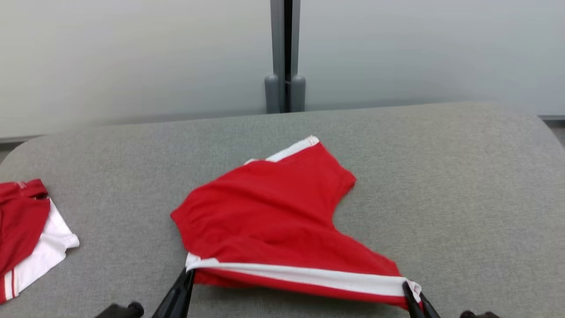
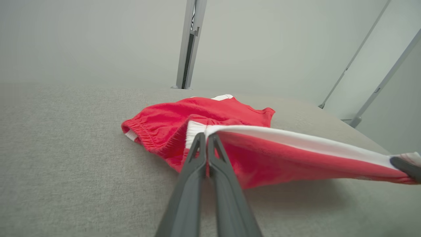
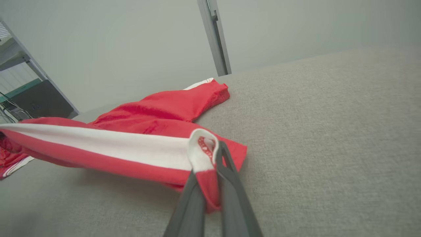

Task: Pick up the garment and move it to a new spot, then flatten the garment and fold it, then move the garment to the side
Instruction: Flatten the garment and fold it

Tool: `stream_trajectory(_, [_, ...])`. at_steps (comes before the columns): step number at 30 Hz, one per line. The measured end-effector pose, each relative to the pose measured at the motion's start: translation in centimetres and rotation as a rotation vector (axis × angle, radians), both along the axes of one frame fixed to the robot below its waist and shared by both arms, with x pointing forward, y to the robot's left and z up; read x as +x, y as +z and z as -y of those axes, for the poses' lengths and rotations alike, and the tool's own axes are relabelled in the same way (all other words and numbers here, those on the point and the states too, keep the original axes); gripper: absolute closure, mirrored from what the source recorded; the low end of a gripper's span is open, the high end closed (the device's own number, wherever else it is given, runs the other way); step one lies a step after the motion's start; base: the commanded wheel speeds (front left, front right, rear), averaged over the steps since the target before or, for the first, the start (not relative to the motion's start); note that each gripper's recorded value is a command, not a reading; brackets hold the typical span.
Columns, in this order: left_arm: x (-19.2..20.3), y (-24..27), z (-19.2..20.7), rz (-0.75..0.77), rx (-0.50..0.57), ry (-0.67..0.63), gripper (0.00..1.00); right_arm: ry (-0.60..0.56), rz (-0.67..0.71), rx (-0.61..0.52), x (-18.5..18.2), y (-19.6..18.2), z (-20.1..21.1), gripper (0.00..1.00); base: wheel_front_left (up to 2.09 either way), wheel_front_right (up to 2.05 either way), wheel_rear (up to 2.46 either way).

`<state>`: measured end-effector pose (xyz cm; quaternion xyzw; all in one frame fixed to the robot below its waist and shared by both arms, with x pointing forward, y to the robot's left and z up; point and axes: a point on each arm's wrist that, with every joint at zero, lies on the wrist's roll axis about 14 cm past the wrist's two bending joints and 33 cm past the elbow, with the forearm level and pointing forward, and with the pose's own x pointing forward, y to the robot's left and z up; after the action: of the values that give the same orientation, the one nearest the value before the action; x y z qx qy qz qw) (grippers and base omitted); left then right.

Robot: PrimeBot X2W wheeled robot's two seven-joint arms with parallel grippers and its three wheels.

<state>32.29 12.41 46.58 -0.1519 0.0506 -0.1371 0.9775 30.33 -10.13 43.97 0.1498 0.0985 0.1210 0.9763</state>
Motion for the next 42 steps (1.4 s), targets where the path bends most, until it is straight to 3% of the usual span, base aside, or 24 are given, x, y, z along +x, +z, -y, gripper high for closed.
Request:
stream_trajectory(6, [-2.5, 0.7, 0.4, -0.034, 0.005, -0.011, 1.0, -0.025, -0.011, -0.038, -2.6, 1.6, 1.3, 1.0, 0.0, 0.0, 0.0])
stream_trajectory(13, [-3.1, -0.3, 0.6, -0.132, -0.004, -0.025, 1.0, -0.015, -0.021, -0.104, -1.4, 2.3, 2.2, 1.0, 0.0, 0.0, 0.0])
stream_trajectory(24, [3.1, -1.4, -0.8, -0.184, -0.044, -0.035, 1.0, 0.122, 0.057, -0.207, 10.4, 3.1, -0.4, 1.0, 0.0, 0.0, 0.0])
stream_trajectory(26, [5.8, -1.8, -1.7, -0.182, -0.049, -0.024, 1.0, 0.169, 0.065, -0.227, 14.9, 2.8, -2.2, 1.0, 0.0, 0.0, 0.0])
stream_trajectory(32, [8.6, -3.7, -2.6, -0.232, -0.053, -0.013, 1.0, 0.237, 0.051, -0.257, 20.9, 1.1, -4.8, 1.0, 0.0, 0.0, 0.0])
stream_trajectory(41, [10.0, -6.8, -2.1, -0.339, -0.042, -0.077, 1.0, 0.302, -0.039, -0.271, 25.8, -4.2, -7.6, 1.0, 0.0, 0.0, 0.0])
stream_trajectory(42, [10.1, -7.1, -2.2, -0.347, -0.043, -0.079, 1.0, 0.306, -0.044, -0.269, 26.1, -4.5, -7.8, 0.96, 0.0, 0.0, 0.0])
